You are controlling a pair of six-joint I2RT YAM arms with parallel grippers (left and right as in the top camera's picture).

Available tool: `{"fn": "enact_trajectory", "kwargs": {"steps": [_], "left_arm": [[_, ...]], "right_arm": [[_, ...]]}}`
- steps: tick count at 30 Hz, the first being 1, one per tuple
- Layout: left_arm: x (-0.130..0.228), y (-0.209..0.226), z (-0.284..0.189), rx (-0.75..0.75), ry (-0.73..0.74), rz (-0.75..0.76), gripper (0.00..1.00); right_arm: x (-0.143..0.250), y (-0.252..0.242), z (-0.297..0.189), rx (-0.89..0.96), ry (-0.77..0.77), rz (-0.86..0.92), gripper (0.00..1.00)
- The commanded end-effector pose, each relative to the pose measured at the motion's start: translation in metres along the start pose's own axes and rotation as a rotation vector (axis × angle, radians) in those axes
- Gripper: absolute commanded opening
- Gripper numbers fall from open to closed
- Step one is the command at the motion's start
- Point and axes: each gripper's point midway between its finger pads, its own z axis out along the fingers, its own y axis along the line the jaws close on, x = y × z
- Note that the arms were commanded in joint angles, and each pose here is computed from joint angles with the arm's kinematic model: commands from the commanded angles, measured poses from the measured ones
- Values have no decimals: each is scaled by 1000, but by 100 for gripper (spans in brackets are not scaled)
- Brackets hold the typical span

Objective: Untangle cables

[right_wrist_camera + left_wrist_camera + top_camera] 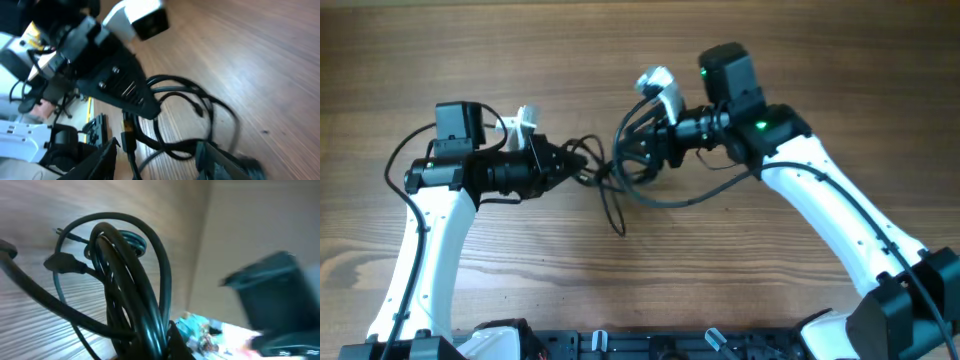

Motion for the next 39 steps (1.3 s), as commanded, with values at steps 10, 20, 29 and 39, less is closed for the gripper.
{"fn": "enact_trajectory", "kwargs": {"steps": [10, 20, 29, 39], "left_arm": [[11, -63, -13, 333, 113, 83, 4], [10, -64, -13, 335, 108, 92, 4], [-14, -32, -4, 139, -25, 82, 4], [-38, 29, -8, -199, -195, -46, 4]], "right_arm": [[7, 22, 19, 42, 63, -180, 45], [11, 15, 28, 26, 72, -140, 4], [-23, -28, -30, 135, -93, 119, 4], [-41, -65, -112, 96, -267, 334, 8]]}}
